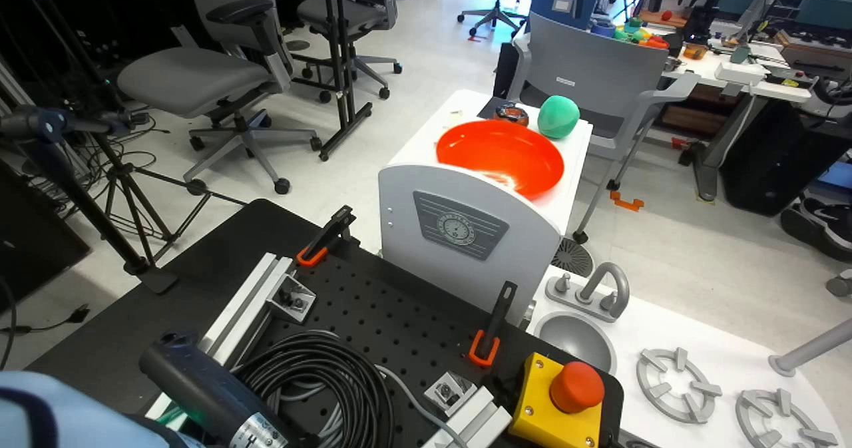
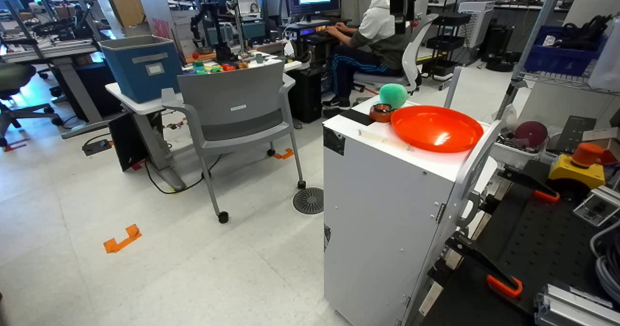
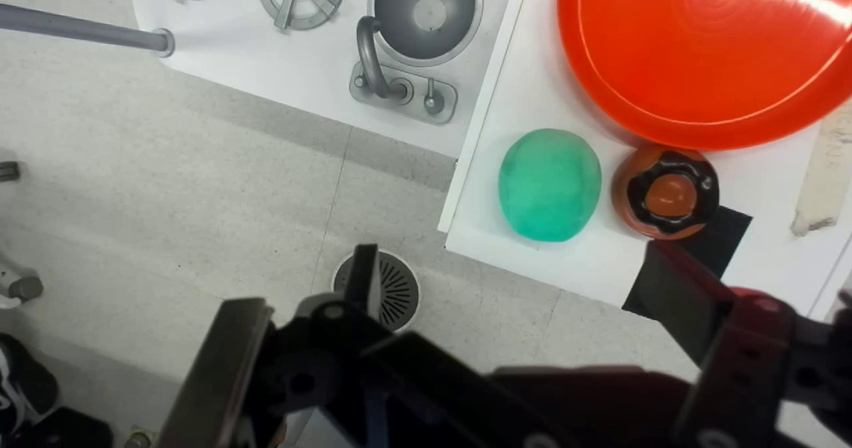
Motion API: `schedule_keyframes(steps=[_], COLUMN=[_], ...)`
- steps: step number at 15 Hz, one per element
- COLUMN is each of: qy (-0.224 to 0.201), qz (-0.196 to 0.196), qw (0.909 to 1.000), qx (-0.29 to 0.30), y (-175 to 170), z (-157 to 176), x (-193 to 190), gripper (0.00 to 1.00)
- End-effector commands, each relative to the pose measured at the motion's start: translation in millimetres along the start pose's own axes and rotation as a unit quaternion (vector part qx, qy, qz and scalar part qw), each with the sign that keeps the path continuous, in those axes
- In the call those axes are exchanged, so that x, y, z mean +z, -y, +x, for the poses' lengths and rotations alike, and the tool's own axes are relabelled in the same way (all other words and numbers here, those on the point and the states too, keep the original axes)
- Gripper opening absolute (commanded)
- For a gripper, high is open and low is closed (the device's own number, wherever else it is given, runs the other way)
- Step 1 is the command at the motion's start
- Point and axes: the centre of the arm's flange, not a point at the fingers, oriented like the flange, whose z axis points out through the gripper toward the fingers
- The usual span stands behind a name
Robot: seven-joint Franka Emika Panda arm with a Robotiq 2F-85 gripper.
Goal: Pick up the pee plush toy and put it on the orange plate
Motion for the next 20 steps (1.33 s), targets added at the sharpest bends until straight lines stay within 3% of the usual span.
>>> schedule_keyframes(steps=[1,7,12,16,20], qy=[0.011,0.036,0.034,0.013,0.037], qz=[0.010,0.031,0.024,0.026,0.097], qw=[0.9989,0.9942,0.9963,0.9996,0.9914], qx=[-0.045,-0.097,-0.075,-0.002,0.079], y=[-6,-8,-13,-21,-26], z=[4,2,6,14,17], x=[2,7,12,7,-2], gripper=[1.00,1.00,1.00,1.00,1.00])
